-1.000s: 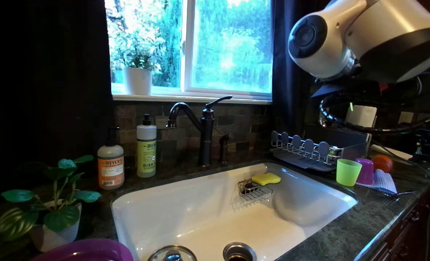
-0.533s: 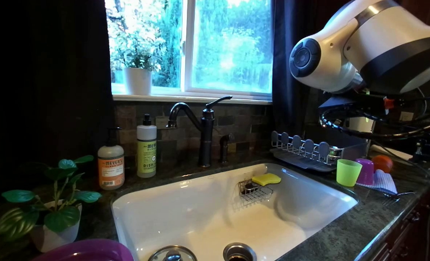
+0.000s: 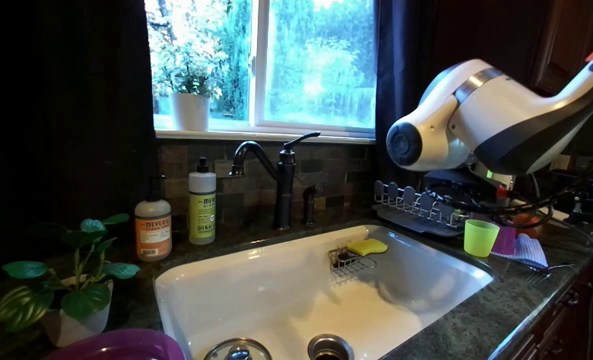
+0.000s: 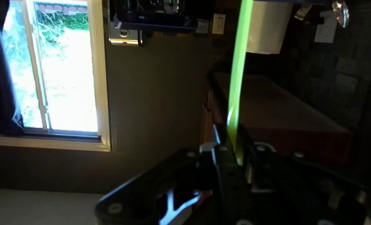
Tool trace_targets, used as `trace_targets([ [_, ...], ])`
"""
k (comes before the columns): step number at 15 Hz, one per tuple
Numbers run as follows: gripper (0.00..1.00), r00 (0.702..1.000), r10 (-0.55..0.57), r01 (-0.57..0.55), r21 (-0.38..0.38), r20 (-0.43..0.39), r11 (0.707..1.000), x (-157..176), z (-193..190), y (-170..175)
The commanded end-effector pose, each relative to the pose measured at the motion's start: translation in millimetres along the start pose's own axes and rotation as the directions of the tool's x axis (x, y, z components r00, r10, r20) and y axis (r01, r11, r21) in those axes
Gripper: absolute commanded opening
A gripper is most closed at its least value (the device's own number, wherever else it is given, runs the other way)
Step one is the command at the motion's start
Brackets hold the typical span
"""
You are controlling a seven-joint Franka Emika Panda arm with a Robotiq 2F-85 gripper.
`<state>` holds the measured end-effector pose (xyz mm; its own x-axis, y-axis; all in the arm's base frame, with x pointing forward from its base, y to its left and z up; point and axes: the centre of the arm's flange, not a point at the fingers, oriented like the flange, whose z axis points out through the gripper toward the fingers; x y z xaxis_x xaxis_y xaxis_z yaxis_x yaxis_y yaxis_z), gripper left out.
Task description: Put the yellow knife in the yellow cup.
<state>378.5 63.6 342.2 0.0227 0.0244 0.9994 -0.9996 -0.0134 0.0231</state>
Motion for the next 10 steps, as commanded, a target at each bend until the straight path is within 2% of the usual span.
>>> trace_targets([
  [1, 0.02, 1.000, 0.011, -0.011, -0.031, 0.019, 0.999, -46.7, 25.6, -34.1],
  [5, 0.02, 0.999, 0.011, -0.007, -0.111, 0.039, 0.994, -65.3, 56.4, -49.3],
  [10, 0.02, 0.999, -0.003, 0.009, -0.185, 0.034, 0.983, -81.3, 81.4, -50.9],
])
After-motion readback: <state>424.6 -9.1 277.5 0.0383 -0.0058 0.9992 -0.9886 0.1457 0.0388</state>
